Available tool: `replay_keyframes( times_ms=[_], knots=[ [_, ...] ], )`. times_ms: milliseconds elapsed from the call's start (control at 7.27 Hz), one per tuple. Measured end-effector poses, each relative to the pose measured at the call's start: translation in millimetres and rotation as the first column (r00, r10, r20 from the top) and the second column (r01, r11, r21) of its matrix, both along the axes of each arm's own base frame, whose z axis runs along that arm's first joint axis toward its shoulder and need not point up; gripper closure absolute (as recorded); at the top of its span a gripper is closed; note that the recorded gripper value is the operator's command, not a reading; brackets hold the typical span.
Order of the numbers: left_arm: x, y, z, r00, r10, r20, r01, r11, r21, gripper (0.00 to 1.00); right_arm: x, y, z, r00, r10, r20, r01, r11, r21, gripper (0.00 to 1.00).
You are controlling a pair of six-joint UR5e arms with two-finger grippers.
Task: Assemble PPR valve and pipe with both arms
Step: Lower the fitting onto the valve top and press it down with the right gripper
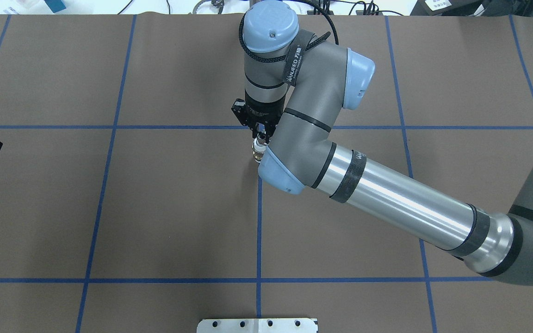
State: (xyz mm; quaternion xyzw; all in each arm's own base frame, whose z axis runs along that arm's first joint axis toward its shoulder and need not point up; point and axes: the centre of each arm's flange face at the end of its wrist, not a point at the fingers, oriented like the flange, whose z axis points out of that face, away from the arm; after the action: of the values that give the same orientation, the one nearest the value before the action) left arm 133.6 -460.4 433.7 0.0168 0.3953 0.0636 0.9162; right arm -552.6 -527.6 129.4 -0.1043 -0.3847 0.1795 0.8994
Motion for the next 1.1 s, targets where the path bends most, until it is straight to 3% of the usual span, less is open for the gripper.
replay_keyframes(
  times_ms=[412, 550, 688, 962, 1100],
  knots=[
    [0.3, -0.2, 1.2, 1.0, 0.001, 0.001, -0.001, 1.0, -0.003, 0.0, -0.7, 0.7, 0.0, 1.0, -0.001, 0.0, 0.001, 1.0, 0.001, 1.0],
    [0.3, -0.3, 1.6, 1.0, 0.001, 0.001, -0.001, 1.0, -0.004, 0.0, -1.2, 1.1, 0.1, 1.0, -0.001, -0.001, 0.001, 1.0, 0.002, 0.89],
    [0.3, -0.4, 1.7, 1.0, 0.001, 0.001, -0.001, 1.0, -0.004, 0.0, -1.5, 1.2, 0.2, 1.0, 0.0, -0.002, 0.0, 1.0, 0.003, 0.55],
    [0.4, -0.4, 1.6, 1.0, 0.001, 0.001, -0.001, 1.0, -0.004, 0.0, -3.0, 1.8, 1.4, 1.0, 0.003, -0.007, -0.003, 1.0, 0.009, 0.06],
    [0.4, -0.3, 1.6, 1.0, 0.0, 0.001, 0.0, 1.0, -0.004, 0.0, -4.4, 2.3, 1.9, 1.0, 0.005, -0.011, -0.005, 1.0, 0.014, 0.01]
  ],
)
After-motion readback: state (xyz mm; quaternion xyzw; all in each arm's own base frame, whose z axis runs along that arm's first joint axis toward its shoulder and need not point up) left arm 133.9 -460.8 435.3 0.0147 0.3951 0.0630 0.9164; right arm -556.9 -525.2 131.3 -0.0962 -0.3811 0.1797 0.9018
